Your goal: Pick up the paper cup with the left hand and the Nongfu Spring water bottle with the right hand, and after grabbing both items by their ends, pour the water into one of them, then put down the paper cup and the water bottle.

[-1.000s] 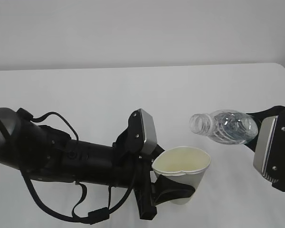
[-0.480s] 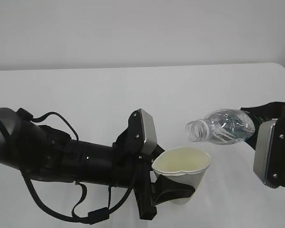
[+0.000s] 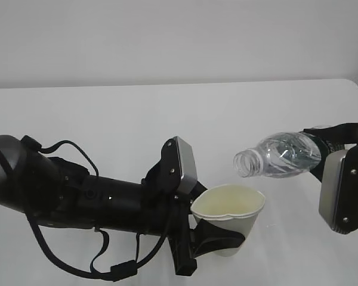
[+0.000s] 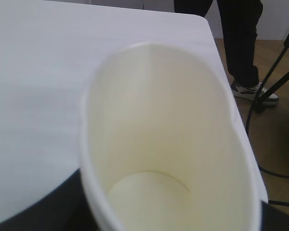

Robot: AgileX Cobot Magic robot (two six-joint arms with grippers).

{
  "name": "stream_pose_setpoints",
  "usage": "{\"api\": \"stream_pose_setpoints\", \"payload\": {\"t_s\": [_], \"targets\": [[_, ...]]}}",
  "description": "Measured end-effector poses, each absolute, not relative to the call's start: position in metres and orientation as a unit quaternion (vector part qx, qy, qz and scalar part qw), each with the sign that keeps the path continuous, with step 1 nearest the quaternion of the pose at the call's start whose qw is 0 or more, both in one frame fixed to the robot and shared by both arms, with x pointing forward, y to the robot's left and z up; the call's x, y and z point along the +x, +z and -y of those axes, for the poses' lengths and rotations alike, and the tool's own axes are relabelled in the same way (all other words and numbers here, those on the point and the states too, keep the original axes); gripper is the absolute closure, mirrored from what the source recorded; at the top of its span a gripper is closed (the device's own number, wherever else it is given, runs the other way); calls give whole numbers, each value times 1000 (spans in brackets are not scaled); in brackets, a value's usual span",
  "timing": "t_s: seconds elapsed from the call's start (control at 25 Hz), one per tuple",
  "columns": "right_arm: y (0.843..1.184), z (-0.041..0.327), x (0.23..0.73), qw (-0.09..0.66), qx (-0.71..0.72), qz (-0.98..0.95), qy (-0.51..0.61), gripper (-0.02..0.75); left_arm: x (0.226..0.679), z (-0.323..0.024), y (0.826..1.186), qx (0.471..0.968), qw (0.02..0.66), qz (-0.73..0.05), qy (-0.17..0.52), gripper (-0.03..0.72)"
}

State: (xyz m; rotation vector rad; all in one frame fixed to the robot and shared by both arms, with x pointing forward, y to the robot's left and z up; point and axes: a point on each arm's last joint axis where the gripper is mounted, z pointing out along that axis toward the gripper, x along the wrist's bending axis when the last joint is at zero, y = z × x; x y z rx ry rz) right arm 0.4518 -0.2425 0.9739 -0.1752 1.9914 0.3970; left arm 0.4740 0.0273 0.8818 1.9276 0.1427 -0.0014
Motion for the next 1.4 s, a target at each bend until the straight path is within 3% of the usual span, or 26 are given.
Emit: {"api": "stream_pose_setpoints", "payload": {"t_s": [1.4], "targets": [[977, 243, 453, 547, -115, -817, 138, 355, 474, -27, 882, 821, 568, -61, -1, 301]]}}
